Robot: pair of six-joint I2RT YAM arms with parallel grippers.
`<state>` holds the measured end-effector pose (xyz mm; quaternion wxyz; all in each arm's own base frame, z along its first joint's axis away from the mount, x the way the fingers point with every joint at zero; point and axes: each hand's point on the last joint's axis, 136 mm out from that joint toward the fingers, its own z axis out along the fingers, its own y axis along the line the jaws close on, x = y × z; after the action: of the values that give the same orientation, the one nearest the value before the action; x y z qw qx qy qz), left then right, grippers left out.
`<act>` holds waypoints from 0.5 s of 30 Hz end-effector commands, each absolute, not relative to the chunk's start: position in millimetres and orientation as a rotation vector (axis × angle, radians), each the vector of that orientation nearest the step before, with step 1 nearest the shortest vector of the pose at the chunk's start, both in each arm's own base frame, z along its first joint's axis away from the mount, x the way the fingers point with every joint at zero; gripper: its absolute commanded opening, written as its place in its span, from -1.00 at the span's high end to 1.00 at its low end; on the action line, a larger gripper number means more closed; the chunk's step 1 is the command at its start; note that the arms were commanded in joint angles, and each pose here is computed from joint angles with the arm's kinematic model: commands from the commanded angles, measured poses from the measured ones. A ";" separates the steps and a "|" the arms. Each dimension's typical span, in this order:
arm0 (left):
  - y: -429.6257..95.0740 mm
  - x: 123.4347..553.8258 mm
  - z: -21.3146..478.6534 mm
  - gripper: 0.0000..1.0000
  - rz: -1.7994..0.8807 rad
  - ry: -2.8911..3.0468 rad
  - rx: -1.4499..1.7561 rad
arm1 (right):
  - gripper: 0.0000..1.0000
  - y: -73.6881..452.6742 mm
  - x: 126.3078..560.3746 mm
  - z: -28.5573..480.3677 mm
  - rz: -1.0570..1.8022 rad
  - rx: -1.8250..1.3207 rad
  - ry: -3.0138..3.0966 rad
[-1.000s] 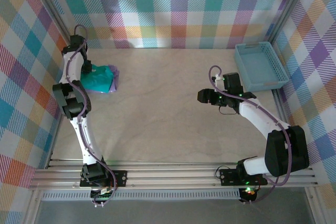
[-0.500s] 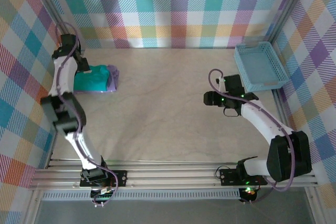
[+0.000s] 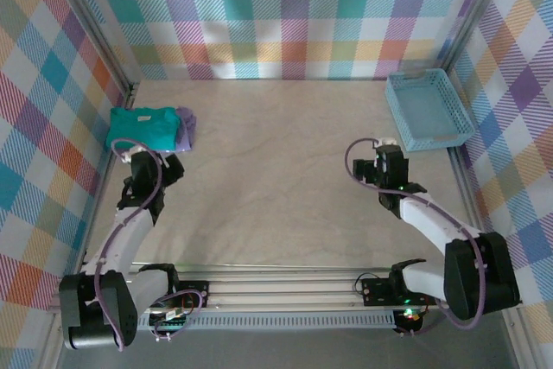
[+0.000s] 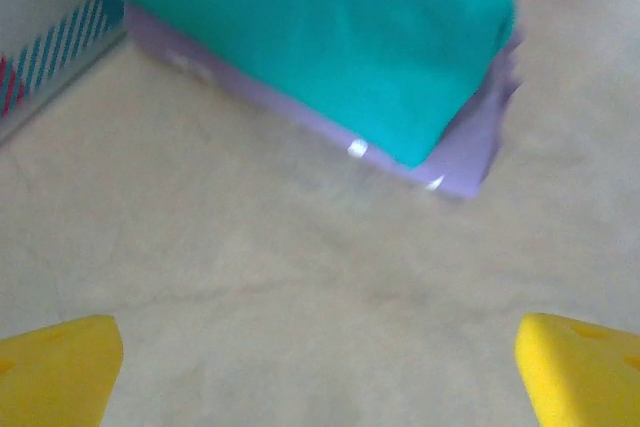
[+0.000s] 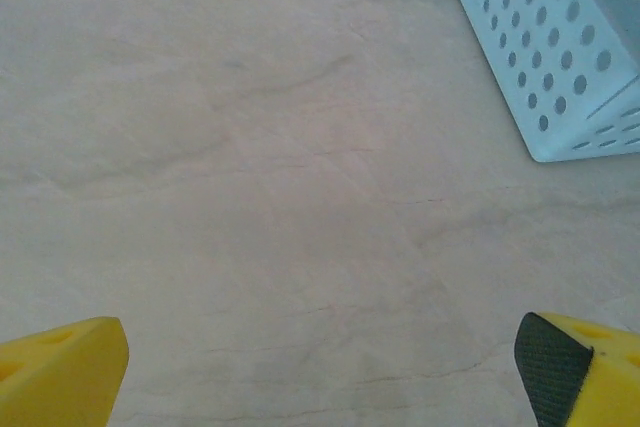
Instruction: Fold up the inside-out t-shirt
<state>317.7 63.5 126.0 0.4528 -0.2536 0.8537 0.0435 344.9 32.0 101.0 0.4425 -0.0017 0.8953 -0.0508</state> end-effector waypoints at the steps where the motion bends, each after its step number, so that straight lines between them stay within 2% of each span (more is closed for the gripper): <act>1: 59.8 347.2 144.0 -1.00 0.087 1.949 -0.528 | -0.99 26.3 371.1 120.7 -0.145 0.001 2.031; 5: 40.1 368.0 127.4 -1.00 0.062 1.911 -0.367 | -0.99 28.6 378.4 108.7 -0.100 -0.026 2.003; 9: 24.0 385.1 102.4 -1.00 0.024 1.926 -0.290 | -0.99 26.5 389.0 119.1 -0.060 -0.032 1.891; 15: -2.6 394.6 79.3 -1.00 0.052 1.977 -0.143 | -0.99 18.3 396.1 102.2 0.013 0.002 1.924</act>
<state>381.3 7.6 58.2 0.5069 -0.0954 0.8564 0.0206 385.3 12.6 81.7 0.5306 0.0038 0.8472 -0.0269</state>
